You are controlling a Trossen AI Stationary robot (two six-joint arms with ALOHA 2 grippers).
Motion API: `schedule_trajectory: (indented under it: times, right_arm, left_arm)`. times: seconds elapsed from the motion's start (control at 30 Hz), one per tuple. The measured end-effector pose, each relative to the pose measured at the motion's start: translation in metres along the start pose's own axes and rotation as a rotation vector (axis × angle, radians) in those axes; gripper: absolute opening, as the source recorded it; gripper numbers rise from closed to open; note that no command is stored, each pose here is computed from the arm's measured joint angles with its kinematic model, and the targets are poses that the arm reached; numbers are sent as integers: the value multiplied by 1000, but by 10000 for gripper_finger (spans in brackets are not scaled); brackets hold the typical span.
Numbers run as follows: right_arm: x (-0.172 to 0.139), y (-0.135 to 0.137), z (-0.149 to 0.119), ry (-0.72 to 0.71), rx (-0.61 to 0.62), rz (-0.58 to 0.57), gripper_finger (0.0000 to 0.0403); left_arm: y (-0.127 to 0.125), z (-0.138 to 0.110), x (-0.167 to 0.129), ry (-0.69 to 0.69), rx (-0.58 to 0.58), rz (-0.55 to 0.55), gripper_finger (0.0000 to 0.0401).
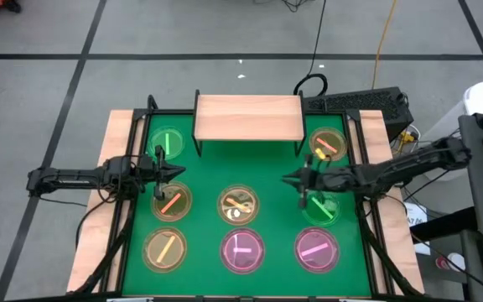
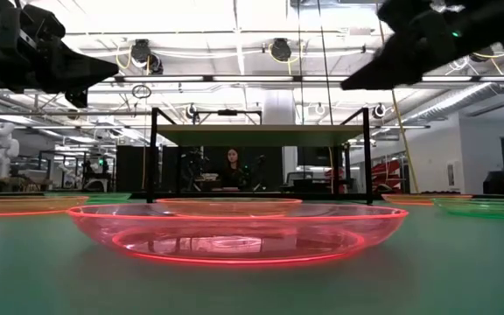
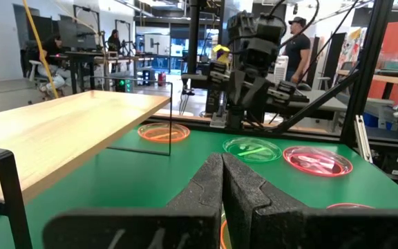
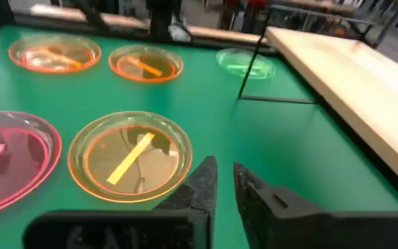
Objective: Place and stack plates onto a shelf
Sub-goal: Put the orange plate on the shelf
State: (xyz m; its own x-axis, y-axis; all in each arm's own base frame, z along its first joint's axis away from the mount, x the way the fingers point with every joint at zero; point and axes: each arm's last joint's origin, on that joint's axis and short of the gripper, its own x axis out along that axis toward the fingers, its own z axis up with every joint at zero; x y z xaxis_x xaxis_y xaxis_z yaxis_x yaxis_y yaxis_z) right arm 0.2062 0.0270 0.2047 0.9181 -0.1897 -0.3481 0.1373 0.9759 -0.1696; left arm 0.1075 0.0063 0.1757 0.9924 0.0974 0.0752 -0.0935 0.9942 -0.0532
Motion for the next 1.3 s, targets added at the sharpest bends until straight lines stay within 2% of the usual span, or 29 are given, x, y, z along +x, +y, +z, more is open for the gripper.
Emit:
schedule_trajectory:
  times: [0.13,0.37,0.5,0.93,1.3]
  right_arm:
    - [18,9,6,7,-83,98,76]
    - [46,32,-15,47,-210,239,123]
    - [59,49,-26,62,-265,277,142]
    - [93,71,-42,164,-404,289,167]
    - [105,75,-61,215,-435,247,167]
  left_arm:
    - [0,0,0,0,0,0,4]
    - [0,0,0,0,0,0,4]
    - [0,0,0,0,0,0,4]
    - [0,0,0,0,0,0,4]
    - [0,0,0,0,0,0,4]
